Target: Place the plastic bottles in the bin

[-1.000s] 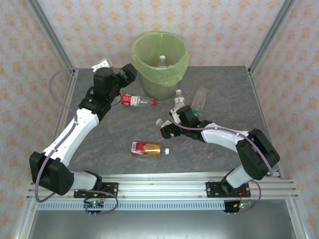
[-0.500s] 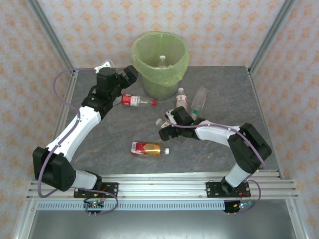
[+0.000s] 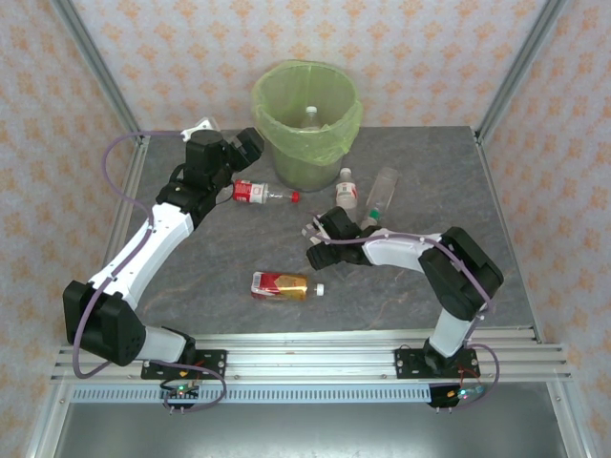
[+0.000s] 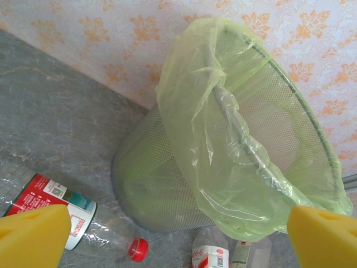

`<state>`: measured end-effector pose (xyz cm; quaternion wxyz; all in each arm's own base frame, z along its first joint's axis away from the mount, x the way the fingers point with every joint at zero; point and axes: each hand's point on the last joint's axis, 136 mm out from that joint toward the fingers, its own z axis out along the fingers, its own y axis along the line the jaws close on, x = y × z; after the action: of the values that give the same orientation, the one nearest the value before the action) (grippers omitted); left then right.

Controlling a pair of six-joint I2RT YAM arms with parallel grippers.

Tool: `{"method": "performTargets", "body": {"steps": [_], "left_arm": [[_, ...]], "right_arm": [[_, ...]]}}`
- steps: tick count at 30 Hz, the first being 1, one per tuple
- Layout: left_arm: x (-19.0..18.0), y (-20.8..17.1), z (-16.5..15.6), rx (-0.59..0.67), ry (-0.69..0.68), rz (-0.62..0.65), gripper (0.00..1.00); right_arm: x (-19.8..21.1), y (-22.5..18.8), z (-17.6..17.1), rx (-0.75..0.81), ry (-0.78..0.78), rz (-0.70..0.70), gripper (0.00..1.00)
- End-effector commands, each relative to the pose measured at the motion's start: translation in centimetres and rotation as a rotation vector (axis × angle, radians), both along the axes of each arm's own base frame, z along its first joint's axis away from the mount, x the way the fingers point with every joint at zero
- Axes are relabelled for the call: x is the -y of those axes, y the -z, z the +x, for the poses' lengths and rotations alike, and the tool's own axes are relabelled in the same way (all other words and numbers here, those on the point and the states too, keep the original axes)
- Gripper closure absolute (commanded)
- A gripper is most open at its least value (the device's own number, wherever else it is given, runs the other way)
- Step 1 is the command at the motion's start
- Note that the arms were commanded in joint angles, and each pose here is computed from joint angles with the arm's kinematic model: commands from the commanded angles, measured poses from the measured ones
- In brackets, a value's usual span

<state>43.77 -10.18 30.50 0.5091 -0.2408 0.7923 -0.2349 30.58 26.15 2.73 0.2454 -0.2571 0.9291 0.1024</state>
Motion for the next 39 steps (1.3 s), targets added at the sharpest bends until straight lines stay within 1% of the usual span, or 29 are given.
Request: {"method": "performTargets", "body": {"steps": [1,5,10,11,13,16,26,27,32,39], "left_arm": [[-0.9,-0.1,0.0,-0.008,-0.029,0.01,0.0],[-1.0,0.0,0.0,-0.012,-0.032,0.013,0.0],[-1.1,0.2,0.1,-0.018,-0.037,0.02,0.0],[-1.1,0.3,0.1,-0.023,-0.037,0.021,0.0],[-1.2,0.5,0.2,-0.027,-0.039,0.022,0.0],[-1.2,0.6,0.1,-0.03,-0.038,0.024,0.0],[-1.4,0.9,0.0,-0.041,-0.043,0.033,0.0],[-1.4,0.9,-0.1,-0.042,-0.044,0.034,0.0],[-1.6,1.2,-0.1,-0.048,-0.048,0.038,0.0],[-1.6,1.3,-0.1,-0.053,-0.052,0.038,0.0]], "right_arm": [[0.4,0.1,0.7,0.021,0.009,-0.051,0.2],[1.1,0.4,1.3,0.049,0.056,-0.074,0.3],[1.2,0.3,1.5,0.056,0.073,-0.078,0.36],[1.3,0.2,1.6,0.06,0.076,-0.077,0.39],[1.3,-0.2,1.7,0.07,0.077,-0.076,0.48],[1.3,-0.5,1.7,0.076,0.075,-0.074,0.51],[1.0,-2.3,2.0,0.123,0.067,-0.038,0.67],[1.0,-2.5,2.1,0.13,0.066,-0.035,0.71],[1.0,-4.0,2.3,0.182,0.059,-0.012,0.99],[0.8,-6.9,2.0,0.253,-0.004,0.021,1.0]]}}
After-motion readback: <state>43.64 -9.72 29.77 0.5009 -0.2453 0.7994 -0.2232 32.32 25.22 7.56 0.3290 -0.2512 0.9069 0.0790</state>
